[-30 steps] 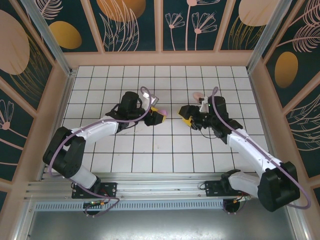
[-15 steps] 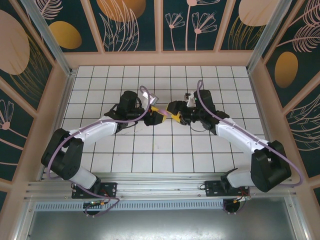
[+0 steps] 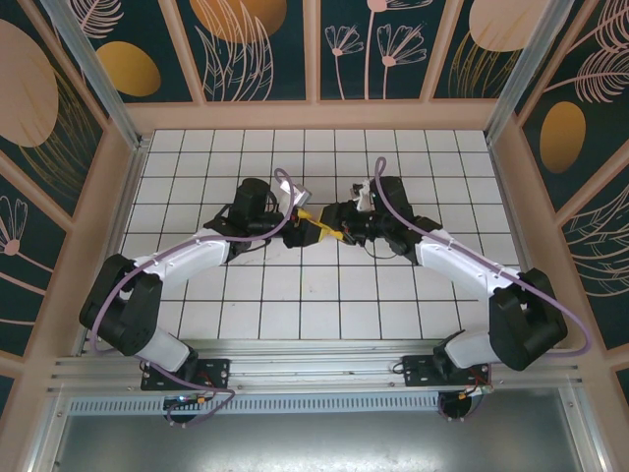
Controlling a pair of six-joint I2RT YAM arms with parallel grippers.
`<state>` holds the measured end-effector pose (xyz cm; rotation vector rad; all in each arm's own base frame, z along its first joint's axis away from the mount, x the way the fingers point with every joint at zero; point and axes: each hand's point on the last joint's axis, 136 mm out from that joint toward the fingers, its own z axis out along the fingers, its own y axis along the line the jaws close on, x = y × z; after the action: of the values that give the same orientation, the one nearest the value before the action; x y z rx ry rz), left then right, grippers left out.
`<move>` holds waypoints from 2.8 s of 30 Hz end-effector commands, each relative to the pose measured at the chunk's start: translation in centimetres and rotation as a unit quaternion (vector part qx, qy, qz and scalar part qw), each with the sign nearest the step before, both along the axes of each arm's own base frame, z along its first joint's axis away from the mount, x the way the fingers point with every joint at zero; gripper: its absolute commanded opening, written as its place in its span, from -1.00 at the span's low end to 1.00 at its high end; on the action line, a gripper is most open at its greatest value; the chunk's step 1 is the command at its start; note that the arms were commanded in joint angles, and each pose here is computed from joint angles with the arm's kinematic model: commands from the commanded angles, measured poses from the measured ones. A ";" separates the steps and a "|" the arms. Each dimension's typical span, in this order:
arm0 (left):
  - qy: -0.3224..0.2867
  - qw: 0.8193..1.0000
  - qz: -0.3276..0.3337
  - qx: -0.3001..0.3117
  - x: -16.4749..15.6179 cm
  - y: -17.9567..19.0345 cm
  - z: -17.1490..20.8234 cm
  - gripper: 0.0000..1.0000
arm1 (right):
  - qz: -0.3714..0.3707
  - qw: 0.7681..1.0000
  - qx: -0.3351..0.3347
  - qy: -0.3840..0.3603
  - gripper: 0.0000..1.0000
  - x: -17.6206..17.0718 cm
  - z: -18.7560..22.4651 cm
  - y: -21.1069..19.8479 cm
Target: Insert wireless bluetooth earbuds into charging case
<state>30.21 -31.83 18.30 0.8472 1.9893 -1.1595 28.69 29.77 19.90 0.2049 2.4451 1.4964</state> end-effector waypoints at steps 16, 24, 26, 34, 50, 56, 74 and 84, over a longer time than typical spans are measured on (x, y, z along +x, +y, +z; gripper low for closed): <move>-0.143 0.989 0.030 -0.039 -1.6 2.8 9.4 0.68 | 0.049 0.996 0.050 -0.053 -0.80 1.1 6.5 -1.7; -0.241 0.967 0.065 -0.054 -4.0 5.9 13.1 0.69 | 0.154 0.982 0.090 -0.059 -0.76 -1.6 10.3 -1.2; -0.253 0.963 0.062 -0.074 -4.8 6.1 14.0 0.68 | 0.183 0.977 0.095 -0.057 -0.73 -2.7 10.9 -0.9; -0.330 0.933 0.021 -0.141 -8.2 6.5 14.5 0.59 | 0.220 0.964 0.129 -0.075 -0.71 -4.9 14.0 -0.7; -0.342 0.921 -0.044 -0.183 -8.4 4.5 15.9 0.33 | 0.244 0.952 0.178 -0.052 -0.69 -7.5 15.8 1.4; -0.341 0.919 -0.054 -0.190 -8.6 4.3 16.2 0.17 | 0.241 0.953 0.178 -0.052 -0.69 -7.5 16.2 1.3; -0.336 0.920 -0.045 -0.196 -7.9 4.1 16.3 -0.23 | 0.250 0.950 0.179 -0.051 -0.69 -8.3 16.4 1.9; -0.314 0.938 -0.043 -0.141 -7.5 4.2 15.7 -0.47 | 0.151 0.973 0.113 -0.137 0.11 -5.0 17.5 -0.6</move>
<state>22.74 -27.90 32.53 0.9752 1.2444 -1.0697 22.69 31.34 34.30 -0.3156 2.2899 1.9629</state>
